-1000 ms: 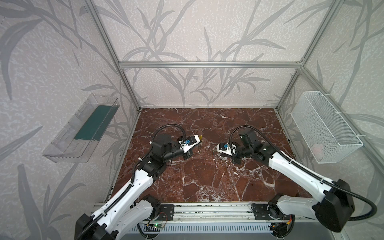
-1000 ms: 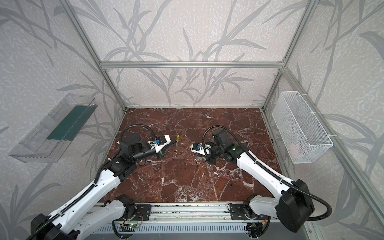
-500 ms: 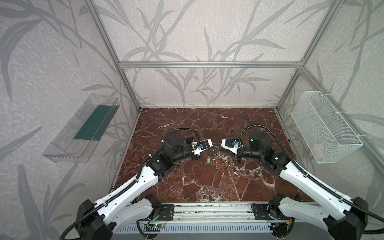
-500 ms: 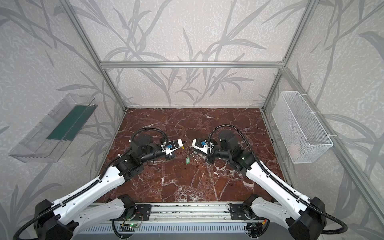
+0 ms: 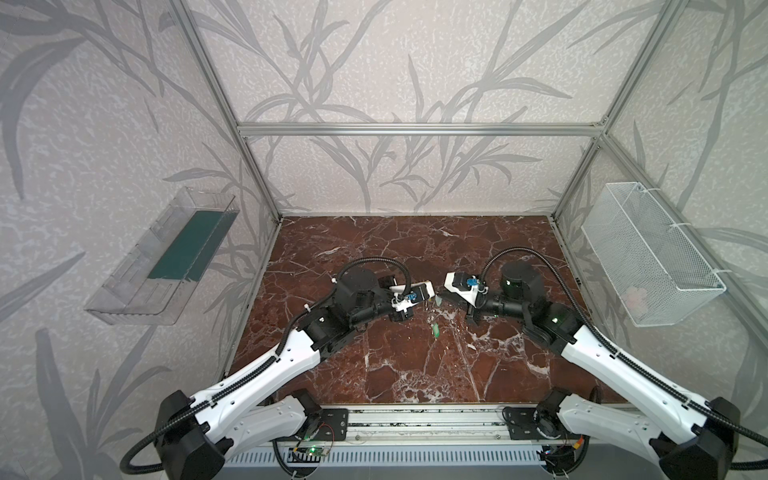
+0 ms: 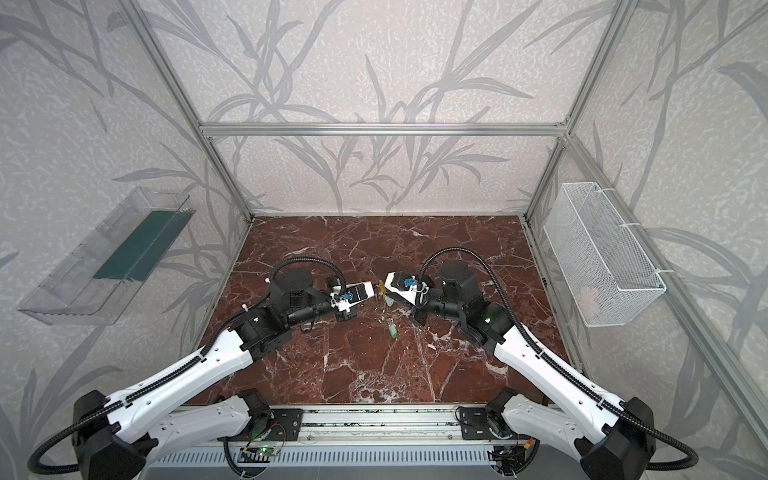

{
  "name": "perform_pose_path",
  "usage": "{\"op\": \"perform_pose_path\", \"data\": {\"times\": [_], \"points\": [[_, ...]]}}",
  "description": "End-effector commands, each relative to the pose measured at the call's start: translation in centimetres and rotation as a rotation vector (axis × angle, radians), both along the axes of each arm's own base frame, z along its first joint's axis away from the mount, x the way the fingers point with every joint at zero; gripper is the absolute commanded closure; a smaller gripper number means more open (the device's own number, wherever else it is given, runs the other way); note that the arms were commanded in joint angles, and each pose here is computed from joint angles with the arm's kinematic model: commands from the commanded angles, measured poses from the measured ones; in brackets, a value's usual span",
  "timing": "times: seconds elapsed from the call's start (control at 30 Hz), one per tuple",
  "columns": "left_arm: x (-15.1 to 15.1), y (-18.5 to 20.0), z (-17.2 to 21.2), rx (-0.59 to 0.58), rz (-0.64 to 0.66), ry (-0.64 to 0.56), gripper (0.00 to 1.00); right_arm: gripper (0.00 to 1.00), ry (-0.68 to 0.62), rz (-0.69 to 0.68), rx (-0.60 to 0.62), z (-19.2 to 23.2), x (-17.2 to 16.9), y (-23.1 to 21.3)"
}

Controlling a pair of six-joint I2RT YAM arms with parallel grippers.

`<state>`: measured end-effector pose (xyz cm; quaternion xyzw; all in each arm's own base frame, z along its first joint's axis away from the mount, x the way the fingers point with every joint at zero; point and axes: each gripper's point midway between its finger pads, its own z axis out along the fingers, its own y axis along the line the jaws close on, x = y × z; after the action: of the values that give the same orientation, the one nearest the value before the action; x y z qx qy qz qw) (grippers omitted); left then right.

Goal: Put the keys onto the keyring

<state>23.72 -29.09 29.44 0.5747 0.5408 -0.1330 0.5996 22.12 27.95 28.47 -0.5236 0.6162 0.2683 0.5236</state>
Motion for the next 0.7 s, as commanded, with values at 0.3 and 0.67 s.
{"op": "perform_pose_path", "data": {"times": [0.3,0.67], "points": [[0.4,-0.9,1.6,0.000,0.021,-0.024,1.00,1.00,-0.015,-0.047,0.097,1.9,0.6,0.2],[0.1,-1.2,1.4,0.013,0.007,0.001,1.00,1.00,-0.005,-0.097,0.129,2.0,1.3,0.2]]}}
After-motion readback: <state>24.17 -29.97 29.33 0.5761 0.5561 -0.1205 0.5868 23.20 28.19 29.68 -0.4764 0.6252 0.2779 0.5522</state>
